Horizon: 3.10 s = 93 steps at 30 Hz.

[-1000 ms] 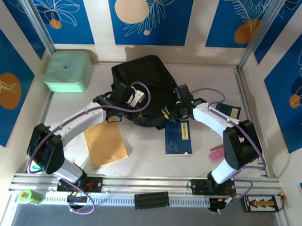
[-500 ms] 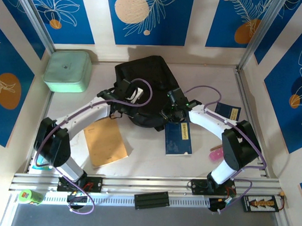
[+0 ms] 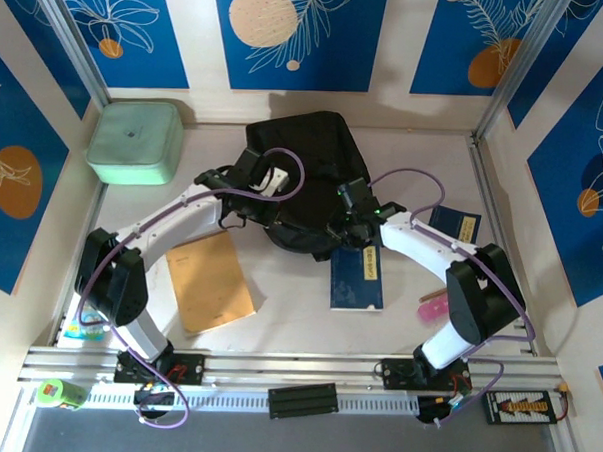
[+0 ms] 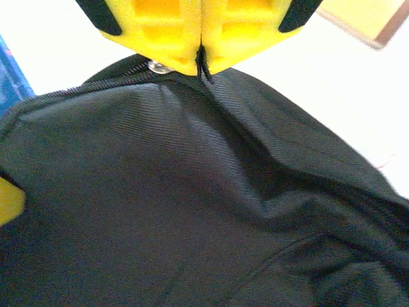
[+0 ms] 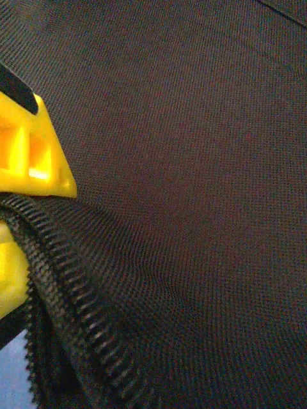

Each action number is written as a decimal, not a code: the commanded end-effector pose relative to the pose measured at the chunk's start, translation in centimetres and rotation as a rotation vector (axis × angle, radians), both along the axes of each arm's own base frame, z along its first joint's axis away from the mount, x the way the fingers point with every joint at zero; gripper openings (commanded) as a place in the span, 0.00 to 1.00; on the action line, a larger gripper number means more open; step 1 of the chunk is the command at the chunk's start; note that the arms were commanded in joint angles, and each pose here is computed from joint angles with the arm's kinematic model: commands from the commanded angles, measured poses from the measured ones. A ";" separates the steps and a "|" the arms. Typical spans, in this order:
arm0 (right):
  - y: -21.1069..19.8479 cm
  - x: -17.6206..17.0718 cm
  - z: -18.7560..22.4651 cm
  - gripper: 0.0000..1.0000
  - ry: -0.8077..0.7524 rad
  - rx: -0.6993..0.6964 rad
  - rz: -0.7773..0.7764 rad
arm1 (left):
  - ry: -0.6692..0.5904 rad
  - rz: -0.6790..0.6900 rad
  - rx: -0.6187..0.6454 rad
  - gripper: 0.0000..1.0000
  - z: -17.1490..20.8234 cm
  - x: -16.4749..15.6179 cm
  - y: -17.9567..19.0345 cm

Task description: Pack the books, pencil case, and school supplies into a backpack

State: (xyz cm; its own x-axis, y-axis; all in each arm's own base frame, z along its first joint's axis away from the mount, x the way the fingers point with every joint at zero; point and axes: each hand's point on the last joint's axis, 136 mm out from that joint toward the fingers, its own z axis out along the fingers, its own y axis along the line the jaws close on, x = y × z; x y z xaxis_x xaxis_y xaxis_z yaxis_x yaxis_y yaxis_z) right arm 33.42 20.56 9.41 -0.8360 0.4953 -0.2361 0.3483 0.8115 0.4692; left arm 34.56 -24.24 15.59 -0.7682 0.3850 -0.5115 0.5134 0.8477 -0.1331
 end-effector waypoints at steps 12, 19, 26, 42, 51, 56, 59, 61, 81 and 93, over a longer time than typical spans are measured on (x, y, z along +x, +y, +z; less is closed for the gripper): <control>-1.7 -1.0 3.7 0.57 0.080 0.286 -0.077 | 0.011 -0.197 -0.141 0.00 2.3 -0.6 -6.7; 1.4 -2.9 3.8 0.70 0.208 0.481 -0.155 | -0.040 -0.187 -0.124 0.00 3.2 1.4 -7.5; 3.6 0.1 4.1 0.74 0.190 0.495 -0.142 | -0.035 -0.199 -0.077 0.00 2.4 1.5 -7.1; 3.0 -0.6 4.9 0.77 0.184 0.564 -0.202 | -0.035 -0.228 -0.106 0.00 2.8 0.7 -7.2; 4.2 0.2 1.7 0.42 0.234 0.470 -0.186 | -0.058 -0.210 -0.052 0.00 2.2 1.1 -6.3; 2.1 -0.8 0.4 0.22 0.219 0.363 -0.205 | -0.123 -0.129 0.092 0.00 1.9 2.8 -3.2; 1.3 -1.5 0.0 0.19 0.214 0.321 -0.203 | -0.164 -0.056 0.177 0.00 2.0 4.3 -1.2; 1.0 -2.0 -0.3 0.18 0.216 0.297 -0.200 | -0.193 -0.012 0.233 0.00 2.2 5.2 -0.1; 1.9 -0.7 5.5 0.35 -0.081 0.266 0.045 | -0.114 -0.091 0.073 0.00 2.7 4.1 -2.1; 2.9 -1.7 4.3 0.81 0.200 0.583 -0.249 | -0.064 -0.167 -0.190 0.00 4.9 1.0 -7.2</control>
State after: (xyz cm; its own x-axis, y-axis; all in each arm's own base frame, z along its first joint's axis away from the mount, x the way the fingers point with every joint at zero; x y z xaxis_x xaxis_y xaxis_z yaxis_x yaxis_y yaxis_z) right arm 30.58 22.89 12.24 -0.7304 0.6533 0.1993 0.5841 0.4461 0.6781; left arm 36.86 -29.27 17.78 -0.6943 0.4349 -0.5734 0.6181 0.7685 -0.1655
